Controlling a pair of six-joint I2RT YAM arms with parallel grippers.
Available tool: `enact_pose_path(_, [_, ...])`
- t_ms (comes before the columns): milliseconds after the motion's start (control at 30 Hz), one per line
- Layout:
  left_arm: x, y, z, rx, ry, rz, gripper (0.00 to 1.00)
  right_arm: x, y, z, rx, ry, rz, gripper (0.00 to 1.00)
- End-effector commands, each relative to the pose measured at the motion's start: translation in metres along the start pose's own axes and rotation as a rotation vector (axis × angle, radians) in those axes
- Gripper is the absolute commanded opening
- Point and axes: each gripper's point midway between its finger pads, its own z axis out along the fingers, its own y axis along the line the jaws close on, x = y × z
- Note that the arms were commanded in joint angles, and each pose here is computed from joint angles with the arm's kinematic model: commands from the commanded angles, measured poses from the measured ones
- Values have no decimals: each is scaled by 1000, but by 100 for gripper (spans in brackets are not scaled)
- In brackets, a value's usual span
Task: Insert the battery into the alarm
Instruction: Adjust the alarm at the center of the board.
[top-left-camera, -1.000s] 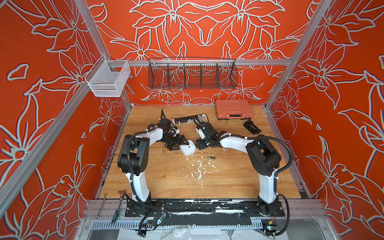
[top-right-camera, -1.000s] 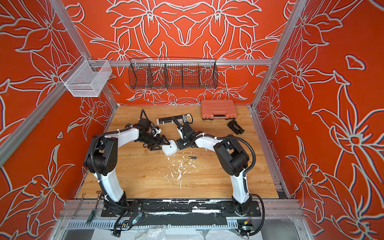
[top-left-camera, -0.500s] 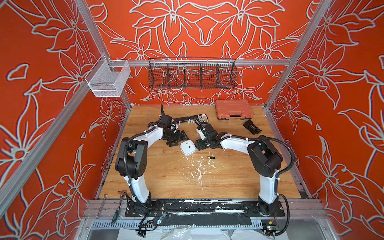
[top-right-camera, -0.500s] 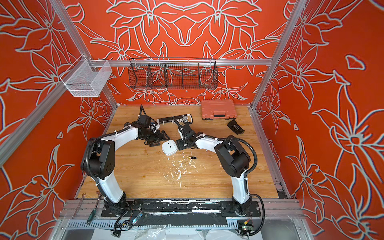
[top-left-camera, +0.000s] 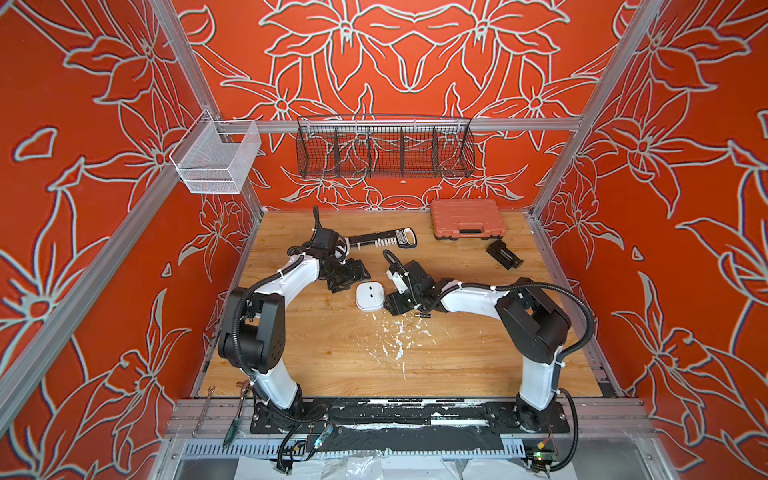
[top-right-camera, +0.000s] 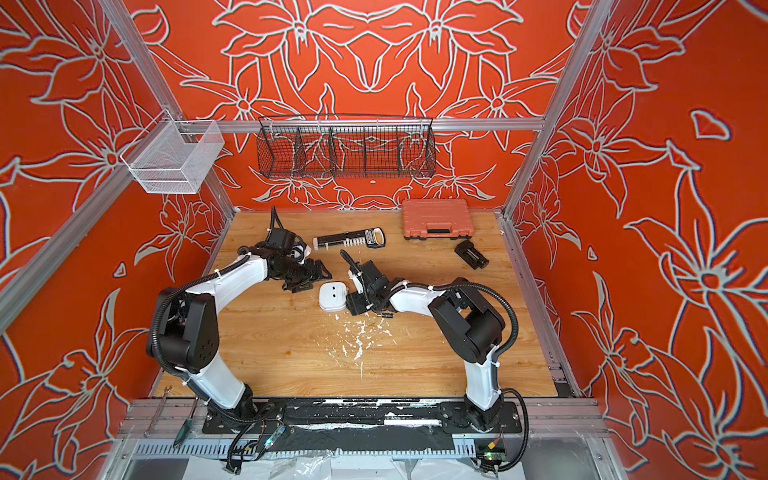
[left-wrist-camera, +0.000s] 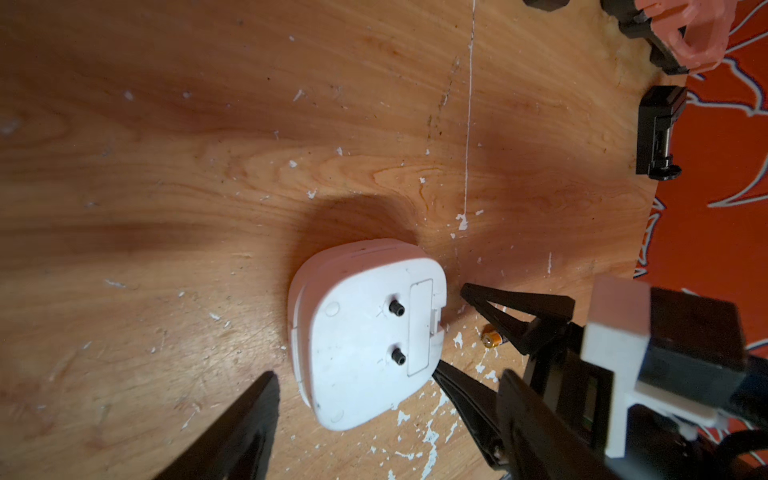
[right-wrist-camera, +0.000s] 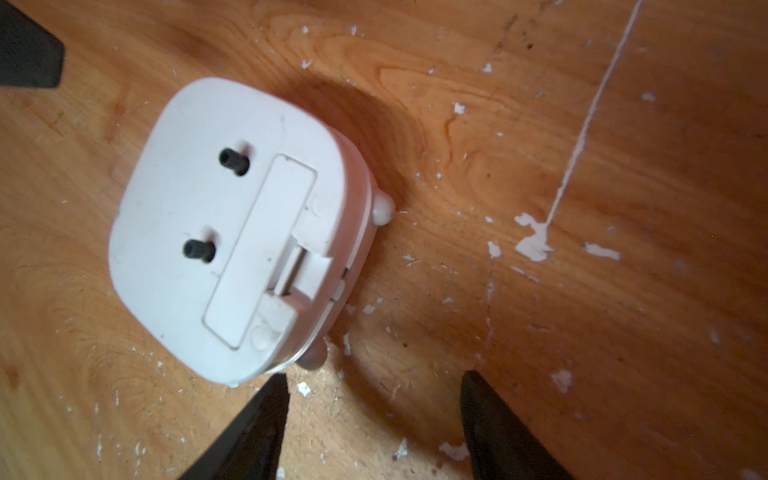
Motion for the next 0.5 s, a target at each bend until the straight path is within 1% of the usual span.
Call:
enact_pose_path(0, [0, 1, -9, 13, -5, 2, 75, -25, -1, -27, -13, -45, 89, 65])
enact_pose_path(100, [7, 5, -6, 18, 21, 5, 68, -39, 18, -38, -132, -73, 192, 61])
enact_pose_path(133, [11, 6, -3, 26, 34, 5, 66, -43, 27, -38, -178, -67, 218, 60])
enact_pose_path(233, [17, 5, 3, 70, 48, 2, 62, -56, 46, -36, -262, -43, 275, 57])
enact_pose_path(333, [21, 7, 10, 102, 56, -3, 60, -65, 50, -32, -280, -42, 298, 53])
enact_pose_path(467, [26, 8, 18, 135, 83, -1, 57, -68, 53, -23, -287, -10, 298, 47])
